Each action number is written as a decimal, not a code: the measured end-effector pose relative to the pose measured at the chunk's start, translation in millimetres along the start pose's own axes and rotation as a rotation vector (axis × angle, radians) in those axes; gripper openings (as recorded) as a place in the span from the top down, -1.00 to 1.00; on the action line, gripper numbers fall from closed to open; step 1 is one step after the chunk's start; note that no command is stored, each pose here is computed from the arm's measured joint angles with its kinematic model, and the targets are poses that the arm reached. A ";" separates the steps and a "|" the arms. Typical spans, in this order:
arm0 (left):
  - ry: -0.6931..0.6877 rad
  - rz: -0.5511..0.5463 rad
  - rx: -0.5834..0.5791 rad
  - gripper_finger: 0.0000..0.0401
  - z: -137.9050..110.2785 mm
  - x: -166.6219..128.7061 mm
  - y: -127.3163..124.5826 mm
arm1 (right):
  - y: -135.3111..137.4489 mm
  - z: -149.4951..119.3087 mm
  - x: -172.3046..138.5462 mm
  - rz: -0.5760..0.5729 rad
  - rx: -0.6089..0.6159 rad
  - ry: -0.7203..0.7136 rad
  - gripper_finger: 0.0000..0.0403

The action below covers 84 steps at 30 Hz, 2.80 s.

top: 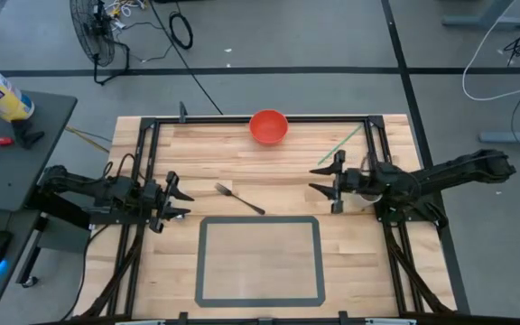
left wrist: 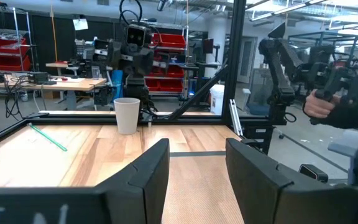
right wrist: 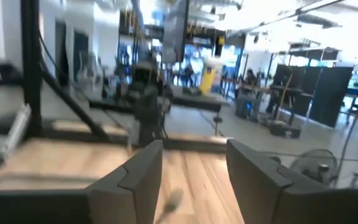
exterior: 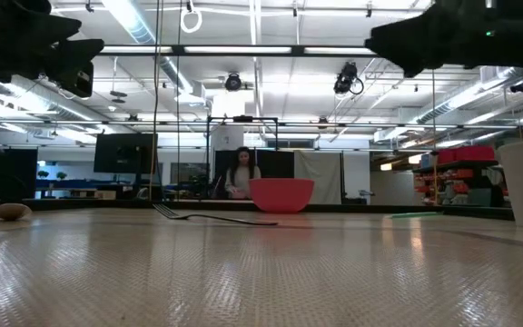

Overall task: Pick & Place Utensil
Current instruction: Put the orange bowl on the gray mat

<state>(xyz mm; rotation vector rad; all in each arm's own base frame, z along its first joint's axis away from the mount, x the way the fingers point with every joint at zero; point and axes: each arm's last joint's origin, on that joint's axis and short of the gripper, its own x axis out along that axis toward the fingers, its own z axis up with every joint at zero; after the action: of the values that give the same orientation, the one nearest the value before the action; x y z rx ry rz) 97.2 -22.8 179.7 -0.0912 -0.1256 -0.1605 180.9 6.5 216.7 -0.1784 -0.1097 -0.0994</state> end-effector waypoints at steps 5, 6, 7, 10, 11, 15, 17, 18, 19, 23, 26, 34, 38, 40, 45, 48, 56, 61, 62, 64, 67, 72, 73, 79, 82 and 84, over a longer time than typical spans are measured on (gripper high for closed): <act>0.000 0.000 0.000 0.19 0.0 0.0 0.0 | 2.4 3.1 30.9 0.056 -0.063 0.043 0.14; 0.000 0.000 0.000 0.19 0.0 0.0 0.0 | 2.3 3.9 38.4 0.057 -0.071 0.055 0.15; 0.000 0.000 0.000 0.19 0.0 0.0 0.0 | 1.2 5.1 46.6 0.053 -0.077 0.075 0.16; 0.000 0.000 0.000 0.19 0.0 0.0 0.0 | -5.1 3.7 71.4 0.033 -0.092 0.208 0.15; 0.000 0.000 0.000 0.19 -0.1 0.0 0.0 | -7.0 2.6 79.3 0.034 -0.105 0.255 0.13; 0.000 0.000 0.000 0.19 0.0 0.0 0.0 | -12.2 -3.1 107.5 0.022 -0.152 0.416 -0.07; 0.000 0.000 0.000 0.19 0.0 0.0 0.0 | -15.0 -6.0 118.9 -0.004 -0.165 0.489 -0.20; 0.000 0.000 0.000 0.19 0.0 0.0 0.0 | -16.7 -7.6 124.0 -0.011 -0.175 0.528 -0.27; 0.000 0.000 0.000 0.19 -0.1 0.0 0.0 | -18.6 -9.7 128.7 -0.016 -0.182 0.574 -0.34; -0.001 0.000 0.000 0.19 0.1 0.0 0.0 | -29.4 -13.3 151.9 -0.043 -0.158 0.732 -0.47; -0.001 0.000 0.000 0.19 0.1 0.0 0.0 | -37.2 -14.5 167.5 -0.047 -0.159 0.807 -0.47; 0.000 0.000 0.000 0.19 0.0 0.0 0.0 | -67.6 -14.1 196.9 -0.114 -0.117 0.862 -0.51; 0.000 0.000 0.000 0.19 0.0 0.0 0.0 | -87.5 -17.0 205.7 -0.108 -0.100 0.954 -0.52; 0.000 0.000 0.000 0.19 0.0 0.0 0.0 | -96.8 -21.7 208.0 -0.086 -0.083 1.009 -0.53; 0.000 0.000 0.000 0.19 0.0 0.0 0.0 | -117.2 -34.6 213.3 -0.033 -0.081 1.067 -0.52; 0.000 0.000 0.000 0.19 -0.1 0.0 0.0 | -129.3 -46.4 212.8 -0.044 -0.083 1.094 -0.49; -0.001 0.000 0.000 0.19 0.0 0.0 0.0 | -161.2 -85.5 207.6 -0.105 -0.039 1.171 -0.39; 0.000 0.000 0.000 0.19 0.0 0.0 0.0 | -172.1 -98.5 207.4 -0.132 -0.017 1.164 -0.29; 0.000 0.000 0.000 0.19 0.0 0.0 0.0 | -173.5 -98.9 206.7 -0.128 -0.008 1.162 -0.25; 0.000 0.000 0.000 0.19 0.0 0.0 0.0 | -175.3 -99.2 205.8 -0.119 0.025 1.154 -0.16; 0.000 0.000 0.000 0.19 0.0 0.0 0.0 | -176.4 -99.7 204.7 -0.101 0.063 1.147 0.00; 0.000 0.000 0.000 0.19 -0.1 0.0 0.0 | -175.8 -99.7 204.8 -0.095 0.063 1.147 0.24; -0.001 0.000 0.000 0.19 0.1 0.0 0.0 | -175.8 -99.7 204.6 -0.093 0.061 1.149 0.27; 0.000 0.000 0.000 0.19 0.0 0.0 0.0 | -175.6 -99.7 204.6 -0.090 0.060 1.150 0.45; 0.000 0.000 0.000 0.19 0.0 0.0 0.0 | -175.3 -99.8 204.6 -0.088 0.060 1.151 0.54; 0.000 0.000 0.000 0.19 0.0 0.0 0.0 | -175.3 -99.8 204.6 -0.088 0.060 1.151 0.60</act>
<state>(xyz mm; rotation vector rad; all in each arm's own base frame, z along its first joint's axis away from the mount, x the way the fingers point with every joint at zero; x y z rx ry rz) 97.2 -22.8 179.8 -0.0913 -0.1259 -0.1609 374.3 -201.5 173.2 -0.0358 1.0260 -0.2723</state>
